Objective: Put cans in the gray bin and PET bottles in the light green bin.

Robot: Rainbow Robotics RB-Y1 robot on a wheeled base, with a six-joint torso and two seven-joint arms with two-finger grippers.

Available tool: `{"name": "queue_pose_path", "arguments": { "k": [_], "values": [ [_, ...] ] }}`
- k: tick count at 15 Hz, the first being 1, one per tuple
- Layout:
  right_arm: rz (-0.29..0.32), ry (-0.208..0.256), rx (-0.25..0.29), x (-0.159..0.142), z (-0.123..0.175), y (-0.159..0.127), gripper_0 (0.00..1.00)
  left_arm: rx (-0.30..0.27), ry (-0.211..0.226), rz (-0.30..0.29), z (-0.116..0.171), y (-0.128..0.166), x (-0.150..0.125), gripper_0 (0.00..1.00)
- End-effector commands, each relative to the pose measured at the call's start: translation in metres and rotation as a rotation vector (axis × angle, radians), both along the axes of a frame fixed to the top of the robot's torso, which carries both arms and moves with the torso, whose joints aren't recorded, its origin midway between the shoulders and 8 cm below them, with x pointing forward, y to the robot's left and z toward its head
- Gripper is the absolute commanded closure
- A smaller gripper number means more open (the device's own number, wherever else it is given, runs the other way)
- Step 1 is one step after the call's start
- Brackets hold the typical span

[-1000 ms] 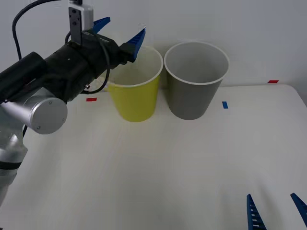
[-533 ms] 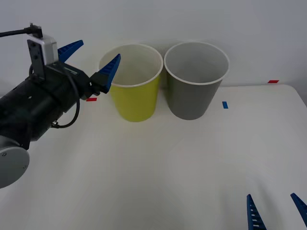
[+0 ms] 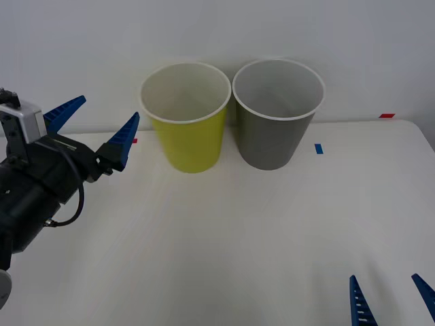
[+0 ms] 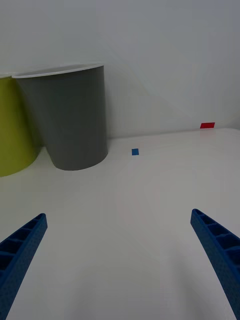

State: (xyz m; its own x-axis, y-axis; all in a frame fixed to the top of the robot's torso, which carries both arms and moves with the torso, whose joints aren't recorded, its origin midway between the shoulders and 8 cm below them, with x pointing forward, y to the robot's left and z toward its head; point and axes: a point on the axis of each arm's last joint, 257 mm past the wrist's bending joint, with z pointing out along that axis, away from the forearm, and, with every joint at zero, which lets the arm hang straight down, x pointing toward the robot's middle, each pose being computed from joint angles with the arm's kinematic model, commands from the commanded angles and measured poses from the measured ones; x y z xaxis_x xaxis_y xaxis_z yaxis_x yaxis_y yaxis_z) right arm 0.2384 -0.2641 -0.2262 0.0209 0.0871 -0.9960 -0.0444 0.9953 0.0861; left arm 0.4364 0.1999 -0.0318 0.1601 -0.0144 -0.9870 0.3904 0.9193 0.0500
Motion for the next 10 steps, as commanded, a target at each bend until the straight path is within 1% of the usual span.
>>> {"name": "queue_pose_path", "arguments": {
  "k": [1,4,5,7,10],
  "values": [
    [0.0,0.0,0.0,0.0,0.0,0.0,0.0,-0.021,0.027,0.04,-0.019,0.015,-0.01,0.0],
    [0.0,0.0,0.0,0.0,0.0,0.0,0.0,-0.036,0.039,0.073,-0.033,0.028,-0.02,0.0],
    [0.0,0.0,0.0,0.0,0.0,0.0,0.0,-0.044,0.033,0.09,-0.036,0.034,-0.022,0.0],
    [0.0,0.0,0.0,0.0,0.0,0.0,0.0,-0.071,0.004,0.136,-0.05,0.05,-0.031,0.0],
    [0.0,0.0,0.0,0.0,0.0,0.0,0.0,-0.062,-0.013,0.195,-0.073,0.069,-0.052,0.0]
  ]
}}
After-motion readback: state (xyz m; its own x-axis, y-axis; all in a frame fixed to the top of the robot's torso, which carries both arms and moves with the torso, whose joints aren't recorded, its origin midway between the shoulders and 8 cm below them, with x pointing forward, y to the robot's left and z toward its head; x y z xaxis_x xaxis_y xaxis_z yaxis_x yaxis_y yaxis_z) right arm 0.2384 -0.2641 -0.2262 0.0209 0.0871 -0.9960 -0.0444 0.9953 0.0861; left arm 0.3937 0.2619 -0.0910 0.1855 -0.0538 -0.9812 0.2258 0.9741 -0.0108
